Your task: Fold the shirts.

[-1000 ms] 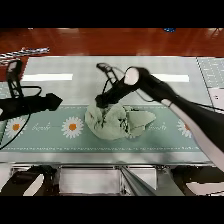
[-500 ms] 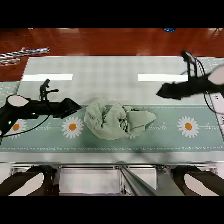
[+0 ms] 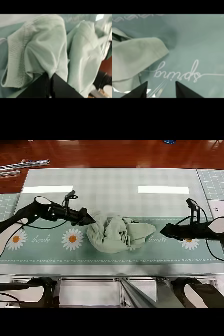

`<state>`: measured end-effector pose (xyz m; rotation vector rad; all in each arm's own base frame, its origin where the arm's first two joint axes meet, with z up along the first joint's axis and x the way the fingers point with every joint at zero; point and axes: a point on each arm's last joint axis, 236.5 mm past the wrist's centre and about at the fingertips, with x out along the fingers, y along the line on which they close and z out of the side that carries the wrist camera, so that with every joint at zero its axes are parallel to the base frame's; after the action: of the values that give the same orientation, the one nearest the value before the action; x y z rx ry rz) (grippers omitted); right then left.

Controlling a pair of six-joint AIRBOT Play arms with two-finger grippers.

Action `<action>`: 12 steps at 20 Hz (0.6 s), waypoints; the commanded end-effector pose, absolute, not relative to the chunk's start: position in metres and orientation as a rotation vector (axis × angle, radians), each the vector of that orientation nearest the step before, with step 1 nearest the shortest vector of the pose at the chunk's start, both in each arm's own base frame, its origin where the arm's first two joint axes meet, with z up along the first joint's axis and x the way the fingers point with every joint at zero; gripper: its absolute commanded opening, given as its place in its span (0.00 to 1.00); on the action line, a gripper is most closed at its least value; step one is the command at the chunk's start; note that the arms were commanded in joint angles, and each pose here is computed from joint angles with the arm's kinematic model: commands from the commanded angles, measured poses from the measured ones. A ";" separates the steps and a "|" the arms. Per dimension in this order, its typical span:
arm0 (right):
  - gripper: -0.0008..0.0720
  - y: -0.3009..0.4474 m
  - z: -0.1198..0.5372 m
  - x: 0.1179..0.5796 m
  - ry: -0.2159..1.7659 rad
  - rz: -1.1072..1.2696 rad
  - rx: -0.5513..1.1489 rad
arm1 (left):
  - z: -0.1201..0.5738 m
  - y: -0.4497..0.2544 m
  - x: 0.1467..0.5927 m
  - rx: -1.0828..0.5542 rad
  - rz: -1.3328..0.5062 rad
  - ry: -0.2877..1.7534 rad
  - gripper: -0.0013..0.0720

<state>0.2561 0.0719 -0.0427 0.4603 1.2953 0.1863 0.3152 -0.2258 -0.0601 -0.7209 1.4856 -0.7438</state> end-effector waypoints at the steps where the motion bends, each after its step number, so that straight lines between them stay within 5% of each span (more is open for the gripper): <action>1: 0.57 0.084 -0.051 0.244 1.318 0.202 0.534 | -0.070 -0.226 0.295 -0.562 -0.835 1.597 0.04; 12: 0.57 0.138 -0.082 0.277 1.345 0.323 0.912 | -0.074 -0.222 0.304 -0.534 -0.804 1.566 0.04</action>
<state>0.2648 0.1265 -0.0730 0.8071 1.3412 0.3008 0.3022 -0.2234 -0.0723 -0.5438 1.5709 -0.8111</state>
